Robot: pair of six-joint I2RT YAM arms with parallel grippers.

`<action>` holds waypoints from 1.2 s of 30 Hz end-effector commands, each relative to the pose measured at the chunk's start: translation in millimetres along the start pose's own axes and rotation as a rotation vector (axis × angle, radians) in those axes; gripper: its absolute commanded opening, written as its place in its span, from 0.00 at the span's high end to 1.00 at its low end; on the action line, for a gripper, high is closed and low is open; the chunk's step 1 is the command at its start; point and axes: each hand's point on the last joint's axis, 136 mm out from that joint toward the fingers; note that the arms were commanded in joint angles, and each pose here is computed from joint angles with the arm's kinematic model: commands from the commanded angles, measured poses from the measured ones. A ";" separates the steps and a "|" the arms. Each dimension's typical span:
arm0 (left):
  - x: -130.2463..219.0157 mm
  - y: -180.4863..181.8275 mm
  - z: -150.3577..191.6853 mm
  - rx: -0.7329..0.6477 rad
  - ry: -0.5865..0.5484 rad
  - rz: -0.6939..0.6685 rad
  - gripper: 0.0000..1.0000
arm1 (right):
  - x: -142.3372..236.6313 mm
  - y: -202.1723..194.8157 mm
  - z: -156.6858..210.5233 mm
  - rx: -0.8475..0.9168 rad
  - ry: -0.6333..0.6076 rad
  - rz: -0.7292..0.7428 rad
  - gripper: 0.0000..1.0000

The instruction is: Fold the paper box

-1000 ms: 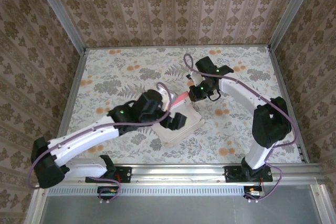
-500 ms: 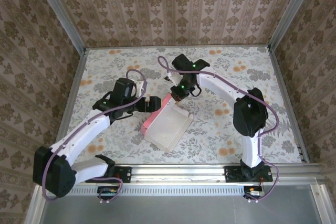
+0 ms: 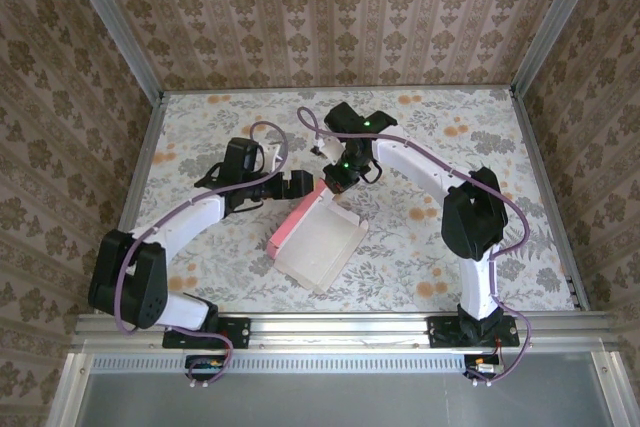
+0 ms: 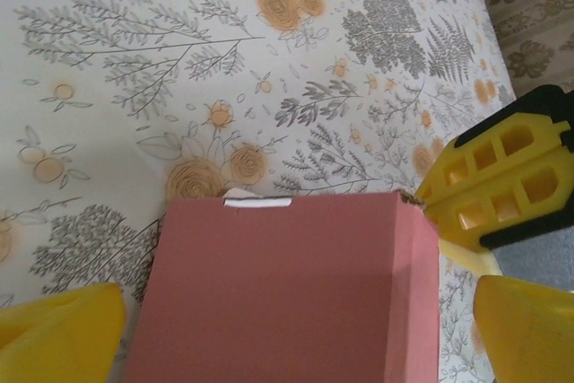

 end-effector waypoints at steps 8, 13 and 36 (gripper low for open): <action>-18.1 -2.4 -25.1 -0.023 -0.081 0.082 0.00 | -5.6 9.6 2.4 0.009 0.034 -0.048 0.97; -30.7 -1.0 -24.4 -0.014 -0.071 0.113 0.00 | -4.6 10.4 1.8 0.004 0.032 -0.052 0.97; -43.0 16.5 -17.9 -0.019 -0.070 0.106 0.00 | -3.7 20.4 -2.8 -0.021 0.032 -0.099 0.91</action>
Point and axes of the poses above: each hand's point on the last joint's axis, 136 mm out from that joint toward the fingers, its own x axis back along the fingers, its own y axis along the line the jaws close on, z = x × y, and after that the axes turned 13 degrees about -x, right-handed
